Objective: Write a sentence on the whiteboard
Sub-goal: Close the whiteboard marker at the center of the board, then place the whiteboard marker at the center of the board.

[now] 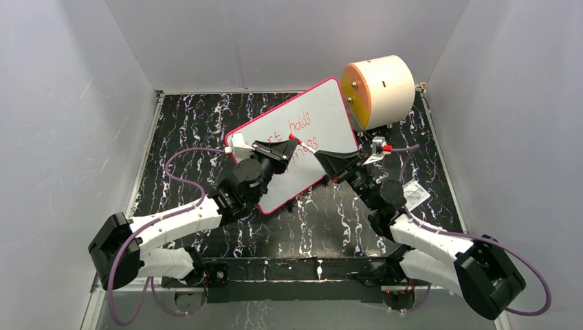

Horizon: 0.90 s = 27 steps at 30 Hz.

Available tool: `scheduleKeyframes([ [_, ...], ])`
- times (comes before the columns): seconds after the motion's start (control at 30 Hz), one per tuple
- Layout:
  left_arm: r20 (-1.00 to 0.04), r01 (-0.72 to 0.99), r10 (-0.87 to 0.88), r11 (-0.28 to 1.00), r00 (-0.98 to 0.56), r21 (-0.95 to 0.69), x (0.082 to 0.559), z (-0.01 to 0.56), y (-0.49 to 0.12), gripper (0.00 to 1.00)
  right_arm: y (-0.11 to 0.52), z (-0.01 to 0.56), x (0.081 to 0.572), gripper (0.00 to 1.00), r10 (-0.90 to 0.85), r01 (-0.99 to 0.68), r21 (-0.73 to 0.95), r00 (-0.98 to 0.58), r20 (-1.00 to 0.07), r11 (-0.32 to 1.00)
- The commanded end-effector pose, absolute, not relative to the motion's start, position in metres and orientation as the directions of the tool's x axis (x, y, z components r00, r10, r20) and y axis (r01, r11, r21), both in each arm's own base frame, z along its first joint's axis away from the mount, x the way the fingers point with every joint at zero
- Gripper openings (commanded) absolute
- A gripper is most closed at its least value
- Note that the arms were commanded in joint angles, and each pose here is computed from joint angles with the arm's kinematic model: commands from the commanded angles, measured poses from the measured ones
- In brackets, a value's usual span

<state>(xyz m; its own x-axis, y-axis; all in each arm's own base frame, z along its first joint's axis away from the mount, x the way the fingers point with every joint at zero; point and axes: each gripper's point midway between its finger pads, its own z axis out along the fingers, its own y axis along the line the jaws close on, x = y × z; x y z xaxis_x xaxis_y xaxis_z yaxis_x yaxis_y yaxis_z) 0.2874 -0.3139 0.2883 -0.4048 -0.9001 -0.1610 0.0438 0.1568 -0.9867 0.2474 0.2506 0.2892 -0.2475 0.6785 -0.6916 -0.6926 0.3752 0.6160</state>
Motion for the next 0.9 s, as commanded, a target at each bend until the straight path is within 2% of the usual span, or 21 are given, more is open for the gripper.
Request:
scheduleKeyframes([
  [0.0,-0.286,0.096,-0.736,0.291,-0.614,-0.952,0.231,0.265,-0.345,0.03,0.238,0.305,0.249,0.0,0.66,-0.698,0.545,-0.138,-0.739,0.465],
  [0.2,-0.445,0.139,-0.739,0.439,-0.506,-0.888,0.239,0.272,-0.313,0.3,0.219,0.291,0.25,0.0,0.608,-0.629,0.528,-0.109,-0.786,0.57],
  [0.4,-0.633,0.188,-0.648,0.621,-0.424,-0.761,0.243,0.275,-0.286,0.52,0.2,0.263,0.253,0.0,0.548,-0.521,0.529,-0.135,-0.826,0.669],
  [0.63,-0.854,0.186,-0.386,0.865,-0.35,-0.467,0.246,0.271,-0.244,0.72,0.169,0.208,0.252,0.0,0.395,-0.336,0.456,-0.235,-0.888,0.824],
  [0.87,-0.936,0.121,-0.147,0.973,-0.321,-0.195,0.244,0.259,-0.196,0.87,0.14,0.141,0.243,0.0,0.359,-0.142,0.429,-0.353,-0.864,0.892],
])
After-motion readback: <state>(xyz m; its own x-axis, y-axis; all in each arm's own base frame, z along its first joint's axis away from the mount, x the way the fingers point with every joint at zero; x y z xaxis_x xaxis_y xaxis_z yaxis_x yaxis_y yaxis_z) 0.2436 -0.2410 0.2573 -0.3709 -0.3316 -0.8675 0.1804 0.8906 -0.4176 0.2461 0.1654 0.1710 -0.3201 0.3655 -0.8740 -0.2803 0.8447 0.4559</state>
